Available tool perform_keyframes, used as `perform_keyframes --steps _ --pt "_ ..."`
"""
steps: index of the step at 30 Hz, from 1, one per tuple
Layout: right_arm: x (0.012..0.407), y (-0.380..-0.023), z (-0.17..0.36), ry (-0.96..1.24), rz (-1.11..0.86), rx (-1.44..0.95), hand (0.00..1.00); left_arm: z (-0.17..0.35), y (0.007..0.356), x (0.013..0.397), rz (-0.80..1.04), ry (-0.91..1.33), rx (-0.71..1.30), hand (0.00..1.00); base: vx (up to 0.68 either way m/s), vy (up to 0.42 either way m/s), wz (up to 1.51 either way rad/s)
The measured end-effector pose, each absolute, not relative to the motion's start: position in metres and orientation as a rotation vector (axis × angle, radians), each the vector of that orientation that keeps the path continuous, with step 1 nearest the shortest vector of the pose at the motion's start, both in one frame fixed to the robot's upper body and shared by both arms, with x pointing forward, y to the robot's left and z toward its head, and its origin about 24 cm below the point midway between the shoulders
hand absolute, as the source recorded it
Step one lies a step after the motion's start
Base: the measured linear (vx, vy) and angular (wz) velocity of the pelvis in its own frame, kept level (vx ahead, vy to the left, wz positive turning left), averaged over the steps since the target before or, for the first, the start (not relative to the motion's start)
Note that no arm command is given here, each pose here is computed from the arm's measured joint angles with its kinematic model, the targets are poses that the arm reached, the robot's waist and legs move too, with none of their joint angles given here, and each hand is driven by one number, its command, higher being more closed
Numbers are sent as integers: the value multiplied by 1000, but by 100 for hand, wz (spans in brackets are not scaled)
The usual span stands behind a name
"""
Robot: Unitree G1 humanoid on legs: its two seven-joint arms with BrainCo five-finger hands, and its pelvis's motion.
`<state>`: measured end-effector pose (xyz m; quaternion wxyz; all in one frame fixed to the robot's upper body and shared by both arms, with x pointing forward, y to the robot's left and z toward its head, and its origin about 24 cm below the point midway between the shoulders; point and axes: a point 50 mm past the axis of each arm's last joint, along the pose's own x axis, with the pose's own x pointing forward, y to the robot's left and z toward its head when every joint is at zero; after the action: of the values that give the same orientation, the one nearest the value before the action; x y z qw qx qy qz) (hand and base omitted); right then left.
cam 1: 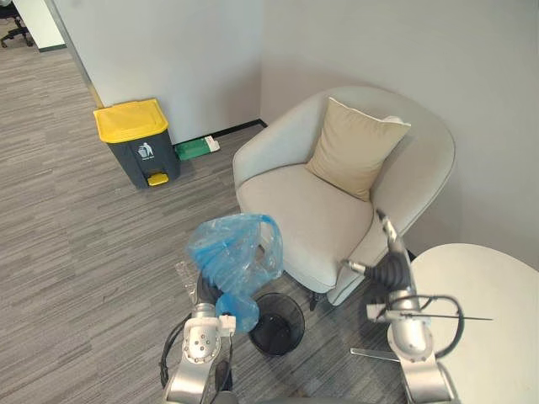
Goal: Gather rubbish on tea table into small bin, then transfer packed bag to large trash can.
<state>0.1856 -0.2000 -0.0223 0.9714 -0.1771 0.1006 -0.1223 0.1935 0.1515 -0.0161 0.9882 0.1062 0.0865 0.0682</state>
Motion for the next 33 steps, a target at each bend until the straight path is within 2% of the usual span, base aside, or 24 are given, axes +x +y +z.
perform_keyframes --steps 5,12,22,28,33 --pt "153 -212 -82 516 -333 -186 0 -52 170 177 157 353 217 100 37 -7 3" --pt "129 -216 -115 704 -411 -43 0 -88 190 150 227 550 151 100 70 -16 4" --pt "130 -208 -123 743 -418 10 0 -112 194 127 250 700 138 100 21 -6 3" --pt "134 -207 -124 750 -425 29 0 -113 193 128 254 707 126 100 27 -23 27" --pt "162 -214 -113 676 -447 31 0 -95 187 164 235 581 98 100 -31 -1 104"
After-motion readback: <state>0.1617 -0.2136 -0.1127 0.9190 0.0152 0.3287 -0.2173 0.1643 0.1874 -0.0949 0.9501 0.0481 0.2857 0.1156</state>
